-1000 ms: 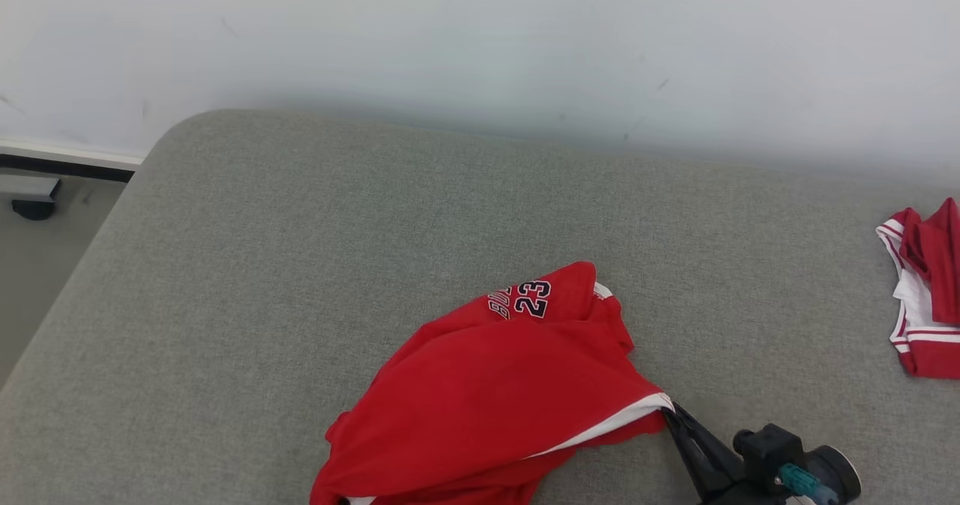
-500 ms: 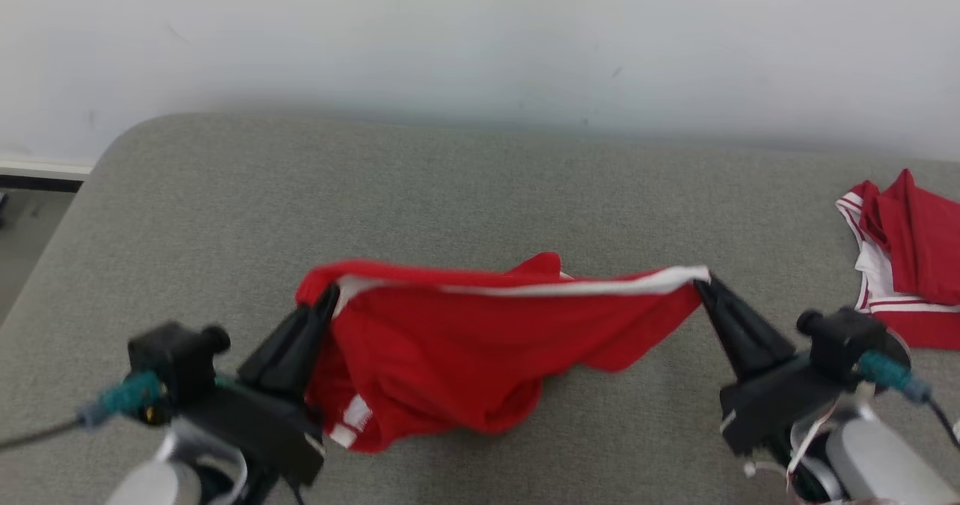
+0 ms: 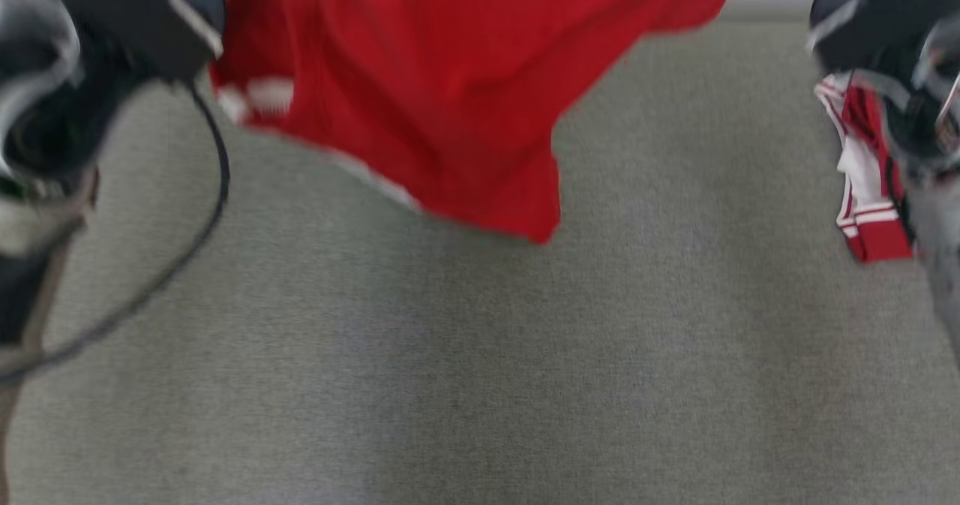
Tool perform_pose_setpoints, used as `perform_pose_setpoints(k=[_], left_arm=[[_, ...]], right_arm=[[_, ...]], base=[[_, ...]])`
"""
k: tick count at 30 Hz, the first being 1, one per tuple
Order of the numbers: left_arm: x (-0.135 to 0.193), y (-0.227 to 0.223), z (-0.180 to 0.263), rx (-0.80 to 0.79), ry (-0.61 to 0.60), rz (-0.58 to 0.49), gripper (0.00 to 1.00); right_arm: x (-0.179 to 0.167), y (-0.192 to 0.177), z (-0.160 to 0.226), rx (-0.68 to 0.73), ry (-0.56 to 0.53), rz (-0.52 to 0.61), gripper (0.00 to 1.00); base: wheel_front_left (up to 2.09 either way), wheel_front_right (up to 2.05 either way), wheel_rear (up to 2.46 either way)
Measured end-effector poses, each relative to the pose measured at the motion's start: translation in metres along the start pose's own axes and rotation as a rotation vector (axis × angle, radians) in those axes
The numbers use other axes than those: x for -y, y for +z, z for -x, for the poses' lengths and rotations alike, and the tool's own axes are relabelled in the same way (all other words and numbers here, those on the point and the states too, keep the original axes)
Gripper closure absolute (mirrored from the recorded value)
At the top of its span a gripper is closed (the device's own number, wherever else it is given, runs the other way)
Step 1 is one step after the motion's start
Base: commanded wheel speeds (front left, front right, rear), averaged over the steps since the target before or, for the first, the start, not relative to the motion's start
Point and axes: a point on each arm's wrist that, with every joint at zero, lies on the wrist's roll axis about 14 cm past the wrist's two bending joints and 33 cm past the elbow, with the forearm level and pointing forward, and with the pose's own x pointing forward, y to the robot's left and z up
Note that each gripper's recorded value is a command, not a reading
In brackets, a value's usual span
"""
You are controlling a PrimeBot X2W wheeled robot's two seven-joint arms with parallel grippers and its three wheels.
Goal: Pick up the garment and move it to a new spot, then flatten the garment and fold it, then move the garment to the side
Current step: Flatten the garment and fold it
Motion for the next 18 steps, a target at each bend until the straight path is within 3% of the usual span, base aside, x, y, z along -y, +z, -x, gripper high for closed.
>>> perform_pose_setpoints(k=[6,18], left_arm=[[-0.017,0.023,-0.058,0.054,-0.051,0.120,1.00],[-0.015,0.010,-0.126,0.081,-0.140,0.128,1.00]], right_arm=[[0.044,0.032,-0.043,0.043,-0.083,-0.053,1.00],[0.090,0.030,-0.069,0.041,-0.177,0.027,1.00]], base=[[0.00,0.00,0.00],[0.00,0.00,0.00]])
